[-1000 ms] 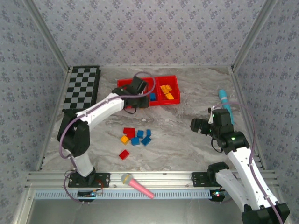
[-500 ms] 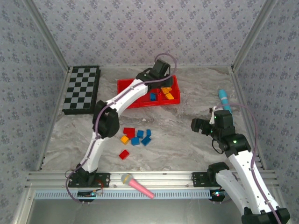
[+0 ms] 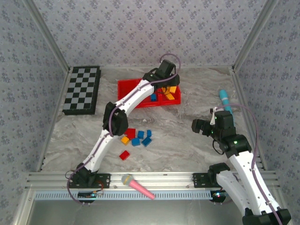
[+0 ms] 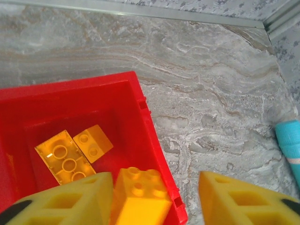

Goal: Sort the legos into containers by color
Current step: Place the lego in the container.

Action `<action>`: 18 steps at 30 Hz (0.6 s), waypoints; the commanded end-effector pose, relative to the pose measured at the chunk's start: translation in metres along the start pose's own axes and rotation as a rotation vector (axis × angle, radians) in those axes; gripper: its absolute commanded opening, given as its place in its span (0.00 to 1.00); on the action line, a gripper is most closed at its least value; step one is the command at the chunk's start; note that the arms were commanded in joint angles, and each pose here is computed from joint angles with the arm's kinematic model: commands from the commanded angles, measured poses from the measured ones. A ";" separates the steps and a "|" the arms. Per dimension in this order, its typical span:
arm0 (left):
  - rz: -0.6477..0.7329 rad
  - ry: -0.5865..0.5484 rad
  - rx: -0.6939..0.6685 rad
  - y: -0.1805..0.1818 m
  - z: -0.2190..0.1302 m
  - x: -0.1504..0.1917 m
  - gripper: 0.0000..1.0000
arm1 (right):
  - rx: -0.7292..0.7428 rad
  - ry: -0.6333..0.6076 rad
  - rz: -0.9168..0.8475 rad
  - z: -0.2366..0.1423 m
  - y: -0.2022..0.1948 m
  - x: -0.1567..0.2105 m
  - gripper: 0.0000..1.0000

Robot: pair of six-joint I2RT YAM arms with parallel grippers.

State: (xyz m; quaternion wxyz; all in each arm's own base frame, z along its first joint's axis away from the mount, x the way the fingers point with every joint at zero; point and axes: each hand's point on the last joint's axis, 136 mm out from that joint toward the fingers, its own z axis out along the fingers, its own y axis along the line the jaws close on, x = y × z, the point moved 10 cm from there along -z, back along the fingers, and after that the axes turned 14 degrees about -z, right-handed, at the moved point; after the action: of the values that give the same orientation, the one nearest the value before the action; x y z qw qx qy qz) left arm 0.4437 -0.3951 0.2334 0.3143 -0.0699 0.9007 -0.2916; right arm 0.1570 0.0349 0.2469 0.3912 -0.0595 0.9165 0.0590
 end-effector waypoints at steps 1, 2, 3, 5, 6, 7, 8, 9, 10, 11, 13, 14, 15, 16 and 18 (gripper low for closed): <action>0.022 -0.019 0.047 -0.013 -0.009 -0.005 0.58 | 0.002 -0.005 0.009 0.000 0.000 0.002 1.00; 0.032 -0.026 0.046 -0.015 -0.013 -0.007 0.59 | 0.002 -0.003 0.009 0.000 0.000 0.002 1.00; 0.039 -0.032 0.036 -0.015 -0.016 -0.009 0.65 | 0.002 -0.004 0.008 -0.001 0.000 0.002 1.00; 0.052 -0.036 0.021 -0.016 -0.028 -0.013 0.84 | 0.001 -0.002 0.010 -0.002 0.000 0.002 1.00; 0.067 -0.041 0.012 -0.017 -0.035 -0.016 0.98 | 0.000 -0.003 0.010 -0.002 0.001 0.002 1.00; 0.085 -0.036 -0.013 -0.016 -0.042 -0.016 1.00 | -0.002 -0.001 0.008 -0.002 0.001 0.002 1.00; 0.108 -0.034 -0.027 -0.016 -0.051 -0.017 1.00 | -0.003 -0.001 0.008 -0.002 0.001 0.002 1.00; 0.131 -0.034 -0.045 -0.016 -0.060 -0.017 1.00 | -0.005 0.001 0.009 -0.002 0.001 0.003 1.00; 0.147 -0.036 -0.059 -0.014 -0.068 -0.016 1.00 | -0.005 0.003 0.009 -0.002 0.001 0.003 1.00; 0.164 -0.038 -0.068 -0.012 -0.077 -0.014 1.00 | -0.005 0.002 0.009 -0.002 0.001 0.003 1.00; 0.172 -0.037 -0.073 -0.003 -0.093 -0.007 1.00 | -0.009 0.001 0.005 -0.003 0.002 0.003 1.00; 0.169 -0.033 -0.085 0.005 -0.104 -0.003 1.00 | -0.009 0.003 0.007 -0.002 0.002 0.003 1.00; 0.171 -0.026 -0.095 0.013 -0.115 0.003 1.00 | -0.015 0.003 0.007 -0.002 0.003 0.003 1.00; 0.175 -0.013 -0.106 0.021 -0.123 0.010 1.00 | -0.018 0.003 0.007 -0.002 0.003 0.003 1.00; 0.176 0.022 -0.153 0.044 -0.139 0.027 1.00 | -0.024 0.004 0.009 -0.002 0.003 0.003 1.00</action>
State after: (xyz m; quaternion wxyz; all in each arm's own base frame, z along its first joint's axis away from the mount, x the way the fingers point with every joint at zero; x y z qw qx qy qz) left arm 0.3619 -0.3198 0.2665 0.2997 -0.0177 0.9336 -0.1954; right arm 0.1558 0.0365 0.2476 0.3930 -0.0642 0.9152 0.0621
